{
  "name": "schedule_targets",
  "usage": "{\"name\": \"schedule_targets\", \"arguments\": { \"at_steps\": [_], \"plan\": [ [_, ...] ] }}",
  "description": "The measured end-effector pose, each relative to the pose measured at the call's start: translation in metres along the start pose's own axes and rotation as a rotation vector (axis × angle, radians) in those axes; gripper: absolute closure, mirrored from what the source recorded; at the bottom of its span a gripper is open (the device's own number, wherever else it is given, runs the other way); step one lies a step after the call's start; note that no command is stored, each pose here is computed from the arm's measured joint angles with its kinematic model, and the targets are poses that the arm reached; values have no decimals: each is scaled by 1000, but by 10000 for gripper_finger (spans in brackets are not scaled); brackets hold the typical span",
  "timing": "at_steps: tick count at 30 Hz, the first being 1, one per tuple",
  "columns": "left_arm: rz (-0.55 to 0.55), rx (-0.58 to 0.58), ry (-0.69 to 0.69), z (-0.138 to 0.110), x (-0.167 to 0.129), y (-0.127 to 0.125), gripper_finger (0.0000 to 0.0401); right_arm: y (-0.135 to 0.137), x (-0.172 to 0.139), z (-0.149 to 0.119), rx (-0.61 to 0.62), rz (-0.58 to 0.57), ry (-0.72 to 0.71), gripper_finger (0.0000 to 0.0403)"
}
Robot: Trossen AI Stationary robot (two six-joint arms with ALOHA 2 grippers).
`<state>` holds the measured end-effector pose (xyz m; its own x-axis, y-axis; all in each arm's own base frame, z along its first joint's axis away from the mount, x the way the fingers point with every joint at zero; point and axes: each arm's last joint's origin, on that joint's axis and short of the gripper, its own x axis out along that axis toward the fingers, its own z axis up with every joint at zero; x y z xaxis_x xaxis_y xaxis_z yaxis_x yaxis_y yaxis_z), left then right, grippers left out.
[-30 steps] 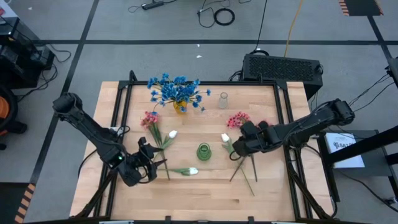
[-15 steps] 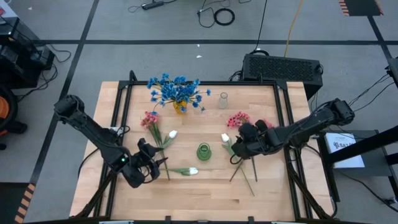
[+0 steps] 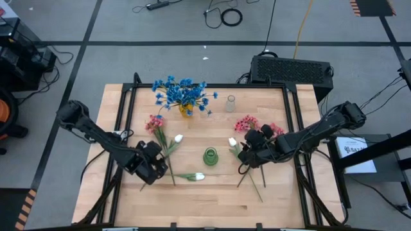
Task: Sort flowers into vase by color
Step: Put the top left white tulip into the transparent vase
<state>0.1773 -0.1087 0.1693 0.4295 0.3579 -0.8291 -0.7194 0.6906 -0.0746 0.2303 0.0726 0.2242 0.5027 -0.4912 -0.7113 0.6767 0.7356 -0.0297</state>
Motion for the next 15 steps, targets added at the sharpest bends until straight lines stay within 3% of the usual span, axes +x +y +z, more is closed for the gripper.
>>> {"name": "schedule_targets", "arguments": {
  "at_steps": [4,15],
  "plan": [
    [0,21,91,-4,3,-1,167,2,-1,-1,-2,23,8,216],
    [48,146,128,-11,15,-4,167,4,-2,-1,-6,44,1,216]
  ]
}}
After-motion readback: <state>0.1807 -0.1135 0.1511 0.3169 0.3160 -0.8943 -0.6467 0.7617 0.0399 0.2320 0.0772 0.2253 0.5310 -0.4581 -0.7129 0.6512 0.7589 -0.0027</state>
